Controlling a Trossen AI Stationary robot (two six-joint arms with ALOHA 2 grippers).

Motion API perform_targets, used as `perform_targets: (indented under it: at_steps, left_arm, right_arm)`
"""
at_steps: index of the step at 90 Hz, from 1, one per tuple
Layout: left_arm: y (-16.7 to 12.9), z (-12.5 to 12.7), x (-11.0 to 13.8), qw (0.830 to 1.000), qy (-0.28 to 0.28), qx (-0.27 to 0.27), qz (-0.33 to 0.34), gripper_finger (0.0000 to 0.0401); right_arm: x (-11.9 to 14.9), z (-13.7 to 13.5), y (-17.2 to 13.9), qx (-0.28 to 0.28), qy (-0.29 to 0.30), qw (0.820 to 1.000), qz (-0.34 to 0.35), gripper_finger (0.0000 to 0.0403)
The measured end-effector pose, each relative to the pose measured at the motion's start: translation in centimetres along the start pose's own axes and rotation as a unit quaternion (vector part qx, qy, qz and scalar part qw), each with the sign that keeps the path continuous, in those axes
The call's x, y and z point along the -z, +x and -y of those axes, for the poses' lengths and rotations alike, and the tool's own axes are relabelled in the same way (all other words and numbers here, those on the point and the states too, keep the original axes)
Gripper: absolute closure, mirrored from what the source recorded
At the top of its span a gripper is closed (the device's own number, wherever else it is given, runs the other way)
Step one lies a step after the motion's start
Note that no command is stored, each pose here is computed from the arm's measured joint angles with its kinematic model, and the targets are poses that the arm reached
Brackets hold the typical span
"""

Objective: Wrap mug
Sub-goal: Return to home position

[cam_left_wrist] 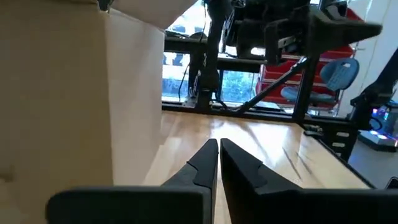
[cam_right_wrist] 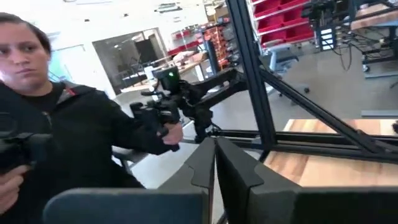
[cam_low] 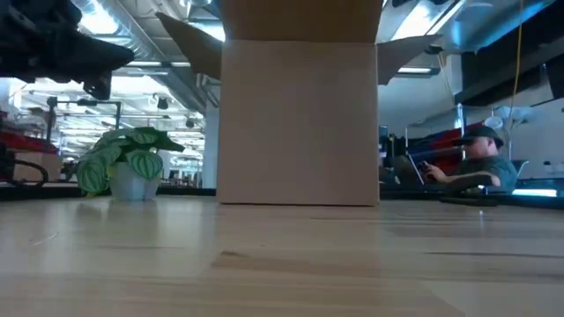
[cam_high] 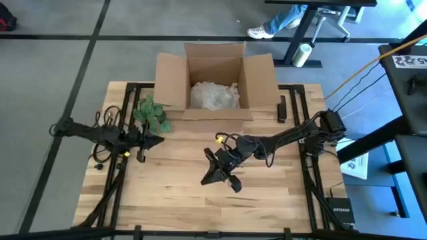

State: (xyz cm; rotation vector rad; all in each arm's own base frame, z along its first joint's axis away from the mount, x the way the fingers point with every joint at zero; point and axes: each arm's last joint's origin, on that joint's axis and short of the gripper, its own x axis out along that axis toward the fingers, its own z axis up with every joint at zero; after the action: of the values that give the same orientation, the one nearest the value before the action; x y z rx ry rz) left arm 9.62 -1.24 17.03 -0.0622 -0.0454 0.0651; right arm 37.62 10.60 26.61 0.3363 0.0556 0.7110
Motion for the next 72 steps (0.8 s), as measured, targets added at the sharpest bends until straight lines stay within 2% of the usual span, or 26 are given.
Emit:
perform_targets:
  at_steps: [17, 31, 45, 61, 72]
  left_arm:
    - [0.3, -1.9, 0.2, 1.000, -0.011, -0.019, -0.014, 0.0401]
    - [0.1, -3.6, 0.1, 0.997, -0.023, -0.070, -0.009, 0.0401]
    - [-0.1, -4.4, -0.1, 0.998, -0.029, -0.058, -0.001, 0.0401]
    - [-0.1, -4.9, -0.1, 0.997, -0.041, -0.070, -0.004, 0.0401]
    - [0.0, -5.2, 0.1, 0.997, -0.045, -0.068, -0.017, 0.0401]
  right_arm:
    - [0.0, -0.1, 0.0, -0.014, 0.013, 1.000, -0.001, 0.0403]
    - [0.0, -0.2, 0.0, -0.026, 0.015, 1.000, -0.006, 0.0403]
    - [-0.7, 1.1, -0.7, -0.021, -0.010, 1.000, 0.005, 0.0403]
    - [-1.5, 3.4, -2.2, -0.009, 0.003, 1.000, 0.006, 0.0403]
    - [-2.3, 3.2, -2.8, -0.015, 0.006, 1.000, 0.003, 0.0403]
